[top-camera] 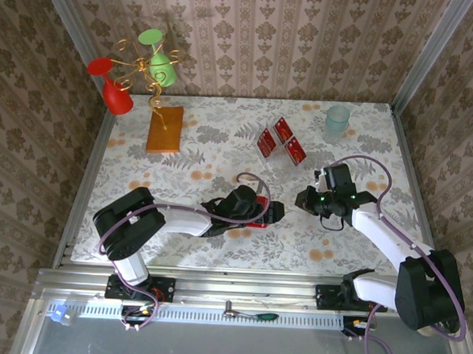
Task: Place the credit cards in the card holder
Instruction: Close the card holder at the center of the table.
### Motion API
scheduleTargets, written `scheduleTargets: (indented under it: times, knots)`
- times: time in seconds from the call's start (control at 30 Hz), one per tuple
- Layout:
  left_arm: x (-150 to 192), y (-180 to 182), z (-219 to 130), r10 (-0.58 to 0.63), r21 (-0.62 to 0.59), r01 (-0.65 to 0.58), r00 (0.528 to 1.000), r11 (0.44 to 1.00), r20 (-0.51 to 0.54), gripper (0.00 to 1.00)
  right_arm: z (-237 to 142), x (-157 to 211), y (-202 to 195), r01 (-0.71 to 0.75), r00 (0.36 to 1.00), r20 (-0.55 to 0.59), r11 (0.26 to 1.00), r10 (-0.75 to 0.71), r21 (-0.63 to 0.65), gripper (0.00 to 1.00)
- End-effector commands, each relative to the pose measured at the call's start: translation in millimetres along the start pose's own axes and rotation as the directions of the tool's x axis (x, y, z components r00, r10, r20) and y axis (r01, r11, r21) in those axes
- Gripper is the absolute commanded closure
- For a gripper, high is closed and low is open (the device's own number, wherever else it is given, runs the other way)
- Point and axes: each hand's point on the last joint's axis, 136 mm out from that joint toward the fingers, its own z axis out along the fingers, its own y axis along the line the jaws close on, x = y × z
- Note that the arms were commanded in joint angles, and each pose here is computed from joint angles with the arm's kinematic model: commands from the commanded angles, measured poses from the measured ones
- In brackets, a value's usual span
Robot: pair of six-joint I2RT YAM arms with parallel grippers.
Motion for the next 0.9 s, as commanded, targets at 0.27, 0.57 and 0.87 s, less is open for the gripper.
scheduleTargets:
  times: [0.27,0.57,0.87]
  knots:
    - [-28.4,-14.6,-12.9,-0.014,0.029,0.013,1.0,0.999,0.021,0.0,-7.6,5.7,11.2,0.012,1.0,-0.027,0.999,-0.013,-0.044,0.88]
    - [-74.0,-19.9,-30.7,-0.059,0.09,0.052,0.995,0.995,0.082,0.0,-9.1,14.7,63.4,0.087,0.996,-0.003,0.992,-0.087,-0.087,0.88]
    - [-119.1,43.7,-93.6,-0.125,-0.047,0.14,0.964,0.989,0.235,0.0,32.8,29.0,137.8,0.22,0.97,-0.082,0.969,-0.23,-0.113,0.89]
